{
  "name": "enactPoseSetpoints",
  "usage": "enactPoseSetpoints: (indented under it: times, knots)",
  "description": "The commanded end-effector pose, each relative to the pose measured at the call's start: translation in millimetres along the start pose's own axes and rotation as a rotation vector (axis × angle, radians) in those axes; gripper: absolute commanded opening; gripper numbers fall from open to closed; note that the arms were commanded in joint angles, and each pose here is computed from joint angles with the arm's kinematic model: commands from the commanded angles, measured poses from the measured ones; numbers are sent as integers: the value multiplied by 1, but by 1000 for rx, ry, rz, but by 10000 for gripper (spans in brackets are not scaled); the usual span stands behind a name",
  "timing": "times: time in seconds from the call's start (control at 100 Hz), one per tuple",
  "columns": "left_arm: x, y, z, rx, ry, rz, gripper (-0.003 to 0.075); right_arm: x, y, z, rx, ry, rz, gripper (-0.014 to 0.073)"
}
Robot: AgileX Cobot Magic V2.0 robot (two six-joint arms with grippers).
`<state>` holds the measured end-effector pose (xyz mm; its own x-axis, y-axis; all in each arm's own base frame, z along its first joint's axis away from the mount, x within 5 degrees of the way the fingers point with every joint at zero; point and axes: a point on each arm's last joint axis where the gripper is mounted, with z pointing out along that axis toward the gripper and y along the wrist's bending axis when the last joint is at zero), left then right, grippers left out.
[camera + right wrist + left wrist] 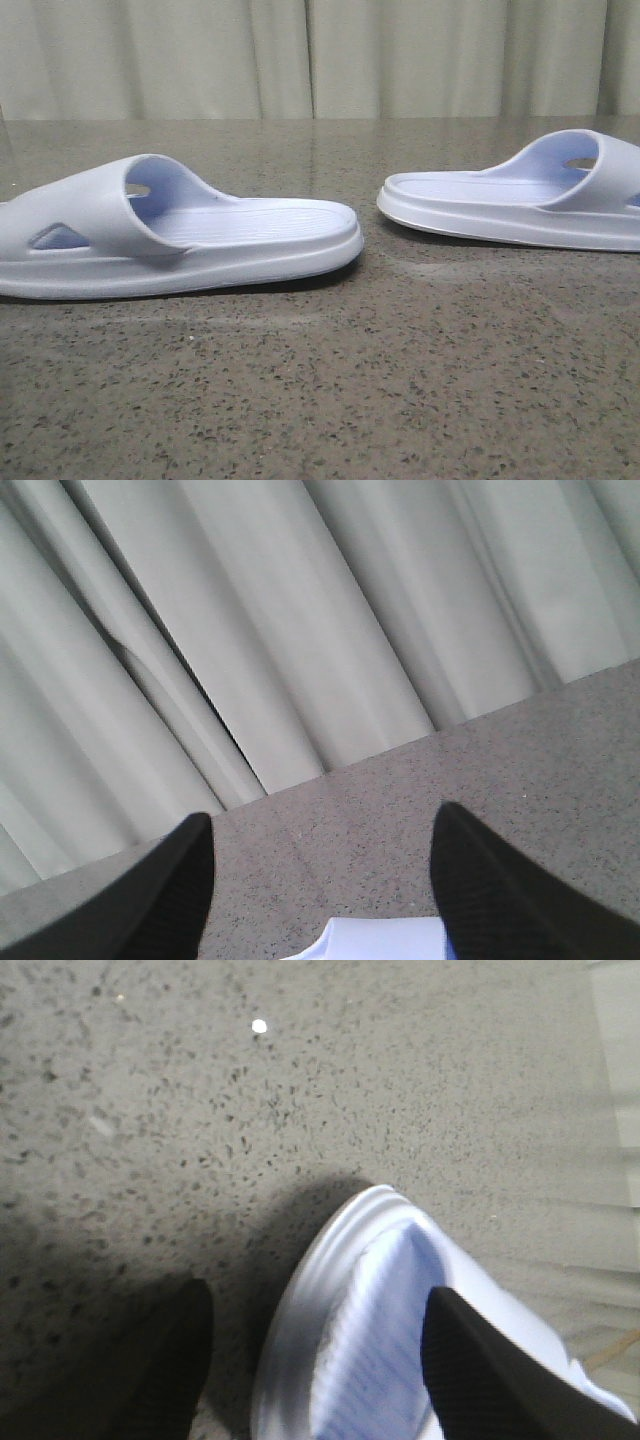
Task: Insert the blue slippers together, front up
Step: 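Close the left gripper on the slipper's sole edge, then lift the gripped slipper off the table with the left gripper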
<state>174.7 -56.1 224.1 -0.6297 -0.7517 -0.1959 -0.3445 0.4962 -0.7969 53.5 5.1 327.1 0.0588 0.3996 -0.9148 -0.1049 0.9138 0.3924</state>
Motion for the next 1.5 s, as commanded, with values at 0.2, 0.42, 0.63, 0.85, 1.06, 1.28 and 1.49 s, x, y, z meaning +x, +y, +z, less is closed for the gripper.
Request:
enactPoseSetpoints:
  times: [0.2,0.42,0.63,0.85,1.06,1.28,1.49]
  knots:
    - [-3,-5,14,-13,46,-33,401,-16,5,1,-21,-95,-2,403]
    - [0,-16,18,8,74,6,401,-16,5,1,-21,-95,-2,403]
    - [7,-18,26,-3,121,14,400,-16,5,1,-21,-95,-2,403]
    - [9,-13,35,-40,144,3,222,-16,5,1,-21,-95,-2,403]
    - [8,-10,39,-55,134,55,19,-16,5,1,-21,-95,-2,403]
    - [7,-11,39,-47,129,72,20,-16,5,1,-21,-95,-2,403]
    - [4,-40,21,106,106,116,19,-16,5,1,-21,-95,-2,403]
